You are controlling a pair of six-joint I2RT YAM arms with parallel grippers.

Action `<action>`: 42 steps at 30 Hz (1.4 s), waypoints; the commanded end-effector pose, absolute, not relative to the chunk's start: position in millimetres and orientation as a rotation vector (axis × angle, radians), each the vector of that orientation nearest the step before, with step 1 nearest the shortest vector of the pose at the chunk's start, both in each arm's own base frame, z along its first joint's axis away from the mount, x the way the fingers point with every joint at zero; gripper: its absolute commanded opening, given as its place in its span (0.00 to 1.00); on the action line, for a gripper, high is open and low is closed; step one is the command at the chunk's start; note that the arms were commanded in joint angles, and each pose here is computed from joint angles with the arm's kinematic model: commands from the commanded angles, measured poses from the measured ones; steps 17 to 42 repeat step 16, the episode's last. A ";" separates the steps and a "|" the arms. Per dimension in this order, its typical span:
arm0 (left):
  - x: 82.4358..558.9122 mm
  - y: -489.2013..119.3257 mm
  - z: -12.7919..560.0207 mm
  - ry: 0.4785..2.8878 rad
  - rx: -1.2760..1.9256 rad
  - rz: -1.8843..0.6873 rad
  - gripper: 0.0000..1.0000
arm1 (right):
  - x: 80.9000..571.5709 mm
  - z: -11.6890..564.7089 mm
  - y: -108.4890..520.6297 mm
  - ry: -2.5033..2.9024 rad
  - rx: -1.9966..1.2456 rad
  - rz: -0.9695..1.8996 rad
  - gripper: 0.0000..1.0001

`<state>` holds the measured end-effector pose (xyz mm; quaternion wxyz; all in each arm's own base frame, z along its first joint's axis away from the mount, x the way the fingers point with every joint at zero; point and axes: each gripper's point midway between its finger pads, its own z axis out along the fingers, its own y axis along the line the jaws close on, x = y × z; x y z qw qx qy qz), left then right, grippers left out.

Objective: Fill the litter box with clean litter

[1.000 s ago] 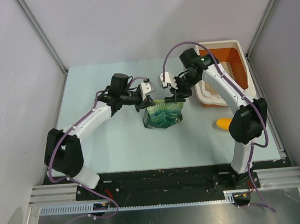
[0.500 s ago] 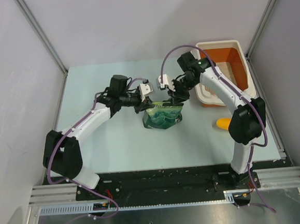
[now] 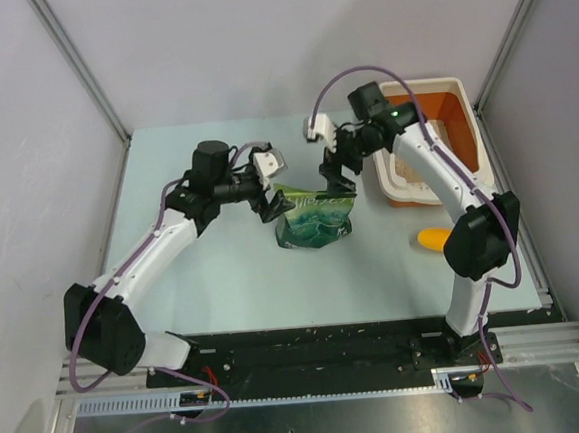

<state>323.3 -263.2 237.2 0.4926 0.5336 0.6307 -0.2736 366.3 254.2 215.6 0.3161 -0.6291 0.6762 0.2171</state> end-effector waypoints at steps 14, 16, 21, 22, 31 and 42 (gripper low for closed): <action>412.0 -152.8 358.5 1.646 0.575 -0.269 1.00 | 474.2 335.2 146.6 2.008 -0.352 0.047 1.00; 411.6 -144.7 366.4 1.638 0.533 -0.233 1.00 | 475.4 344.3 142.2 1.984 -0.342 0.016 1.00; 411.6 -144.7 366.4 1.638 0.533 -0.233 1.00 | 475.4 344.3 142.2 1.984 -0.342 0.016 1.00; 411.6 -144.7 366.4 1.638 0.533 -0.233 1.00 | 475.4 344.3 142.2 1.984 -0.342 0.016 1.00; 411.6 -144.7 366.4 1.638 0.533 -0.233 1.00 | 475.4 344.3 142.2 1.984 -0.342 0.016 1.00; 411.6 -144.7 366.4 1.638 0.533 -0.233 1.00 | 475.4 344.3 142.2 1.984 -0.342 0.016 1.00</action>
